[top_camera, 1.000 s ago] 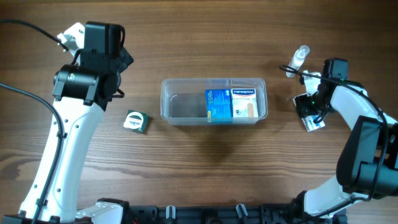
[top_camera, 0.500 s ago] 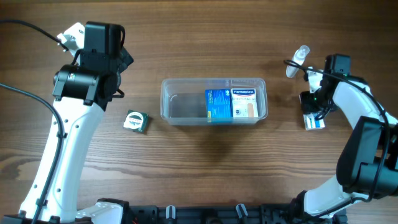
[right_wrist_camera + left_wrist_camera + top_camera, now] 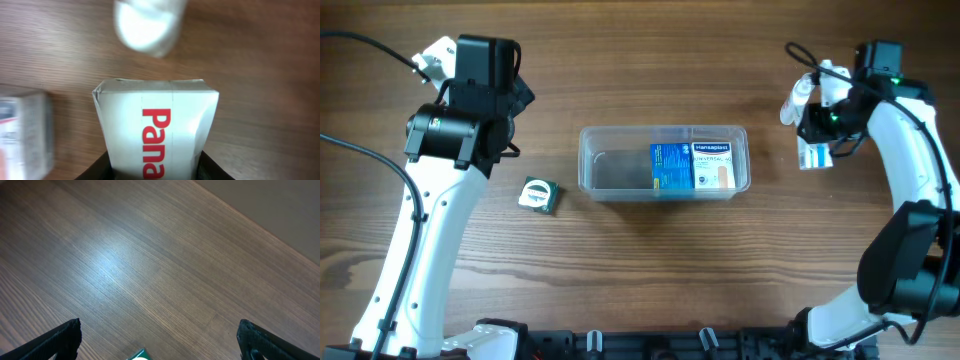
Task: Pack container
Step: 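Reach the right gripper to the white Panadol box and grasp it, then carry the Panadol box with the right gripper into the container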
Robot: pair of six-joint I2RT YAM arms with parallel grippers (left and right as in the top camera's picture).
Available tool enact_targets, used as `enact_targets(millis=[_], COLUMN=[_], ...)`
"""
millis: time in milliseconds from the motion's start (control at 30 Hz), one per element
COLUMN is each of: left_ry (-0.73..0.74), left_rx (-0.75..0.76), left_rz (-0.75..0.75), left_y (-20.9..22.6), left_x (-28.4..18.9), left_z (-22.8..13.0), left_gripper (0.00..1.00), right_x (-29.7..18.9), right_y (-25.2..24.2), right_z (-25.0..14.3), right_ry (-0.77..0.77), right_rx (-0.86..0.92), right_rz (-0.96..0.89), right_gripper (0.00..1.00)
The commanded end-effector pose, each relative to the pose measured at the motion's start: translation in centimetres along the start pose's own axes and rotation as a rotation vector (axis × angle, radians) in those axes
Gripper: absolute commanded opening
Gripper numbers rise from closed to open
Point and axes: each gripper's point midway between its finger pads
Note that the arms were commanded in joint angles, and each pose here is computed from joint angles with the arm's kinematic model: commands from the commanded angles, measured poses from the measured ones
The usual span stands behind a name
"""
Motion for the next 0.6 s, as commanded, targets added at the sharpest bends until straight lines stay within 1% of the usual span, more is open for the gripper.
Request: enact_targets(millis=[0, 133, 200, 267, 300, 367, 400, 500, 567], left_ry=[-0.019, -0.018, -0.019, -0.019, -0.019, -0.019, -0.019, -0.019, -0.019], left_rx=[-0.011, -0.011, -0.011, -0.011, -0.011, -0.011, -0.011, -0.011, -0.011], left_rz=[0.01, 0.01, 0.01, 0.01, 0.01, 0.01, 0.01, 0.01, 0.01], left_y=[0.3, 0.3, 0.3, 0.3, 0.3, 0.3, 0.3, 0.3, 0.3], left_x=[-0.2, -0.2, -0.2, -0.2, -0.2, -0.2, -0.2, -0.2, -0.2], left_z=[0.6, 0.5, 0.6, 0.6, 0.6, 0.6, 0.6, 0.6, 0.6], left_gripper=[1.0, 1.0, 1.0, 1.0, 1.0, 1.0, 1.0, 1.0, 1.0], right_x=[-3.8, -6.7, -8.6, -9.4, -9.4, -9.0, -8.7, -7.8, -7.1], right_y=[5.3, 10.4, 14.5, 18.3, 20.5, 23.2, 24.7, 26.7, 26.9], right_z=[3.4, 5.4, 6.3, 6.4, 5.8, 4.8, 4.0, 1.9, 1.0], right_ry=[-0.131, -0.206, -0.268, -0.305, -0.306, -0.294, -0.283, -0.236, -0.195], right_rx=[-0.156, -0.3, -0.411, -0.516, -0.595, -0.707, -0.799, -1.003, -1.06], right_rz=[0.042, 0.035, 0.058, 0.083, 0.084, 0.068, 0.056, 0.052, 0.057], right_gripper=[0.38, 0.38, 0.38, 0.38, 0.38, 0.39, 0.39, 0.39, 0.39])
Point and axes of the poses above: each gripper's point midway between its finger pads, its own x axis out along the fingers, its own y axis along the line the jaws close on, z = x × y, and after that the axes turned 1 degree about x, right-handed
